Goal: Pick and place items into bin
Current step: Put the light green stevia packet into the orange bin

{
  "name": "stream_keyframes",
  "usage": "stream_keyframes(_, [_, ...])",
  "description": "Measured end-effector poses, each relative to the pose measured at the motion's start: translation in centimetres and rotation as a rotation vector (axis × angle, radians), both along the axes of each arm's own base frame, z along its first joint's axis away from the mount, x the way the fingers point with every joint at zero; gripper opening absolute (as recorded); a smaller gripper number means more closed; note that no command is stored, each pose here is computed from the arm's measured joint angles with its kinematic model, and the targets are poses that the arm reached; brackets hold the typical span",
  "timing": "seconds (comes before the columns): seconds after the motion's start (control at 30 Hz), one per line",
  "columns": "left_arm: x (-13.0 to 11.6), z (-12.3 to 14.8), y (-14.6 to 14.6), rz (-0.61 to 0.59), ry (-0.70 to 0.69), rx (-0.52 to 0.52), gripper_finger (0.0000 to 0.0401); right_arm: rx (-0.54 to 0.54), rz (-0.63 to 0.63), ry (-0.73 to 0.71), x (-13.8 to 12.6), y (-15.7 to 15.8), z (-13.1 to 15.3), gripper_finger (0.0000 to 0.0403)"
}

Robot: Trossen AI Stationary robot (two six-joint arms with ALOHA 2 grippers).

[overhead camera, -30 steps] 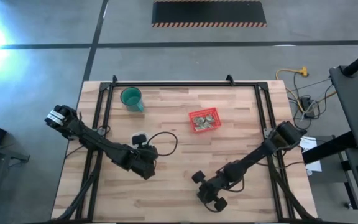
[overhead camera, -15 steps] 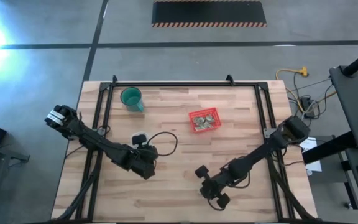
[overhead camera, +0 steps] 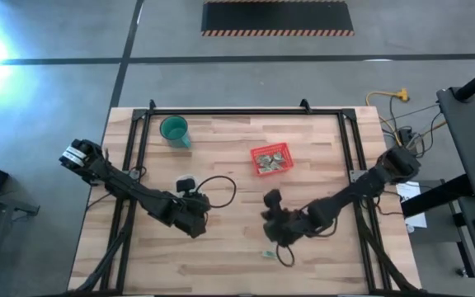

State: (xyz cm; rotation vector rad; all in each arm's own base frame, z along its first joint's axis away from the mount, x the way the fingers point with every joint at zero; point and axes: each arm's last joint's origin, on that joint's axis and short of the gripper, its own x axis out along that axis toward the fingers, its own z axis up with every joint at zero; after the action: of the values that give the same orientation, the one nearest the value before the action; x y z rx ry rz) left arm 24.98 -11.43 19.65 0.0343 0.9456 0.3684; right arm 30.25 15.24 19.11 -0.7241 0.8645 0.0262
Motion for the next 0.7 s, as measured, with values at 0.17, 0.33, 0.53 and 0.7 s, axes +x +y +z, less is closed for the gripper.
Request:
stream_keyframes(0.17, [0.0, 0.0, 0.0, 0.0, 0.0, 0.0, 0.0132, -0.121, -0.114, -0.019, 1.2, -3.2, 0.2, 0.0009])
stream_keyframes(0.33, [0.0, 0.0, 0.0, 0.0, 0.0, 0.0, 0.0132, -0.147, -0.243, 0.043, 2.0, -7.4, -0.2, 0.0009])
stream_keyframes(0.53, [0.0, 0.0, 0.0, 0.0, 0.0, 0.0, 0.0132, -0.16, -0.401, 0.098, 2.2, -12.9, -1.0, 0.0009])
stream_keyframes(0.7, [0.0, 0.0, 0.0, -0.001, 0.001, 0.001, 0.0132, -0.159, -0.511, 0.126, 1.9, -16.5, -1.6, 0.0009])
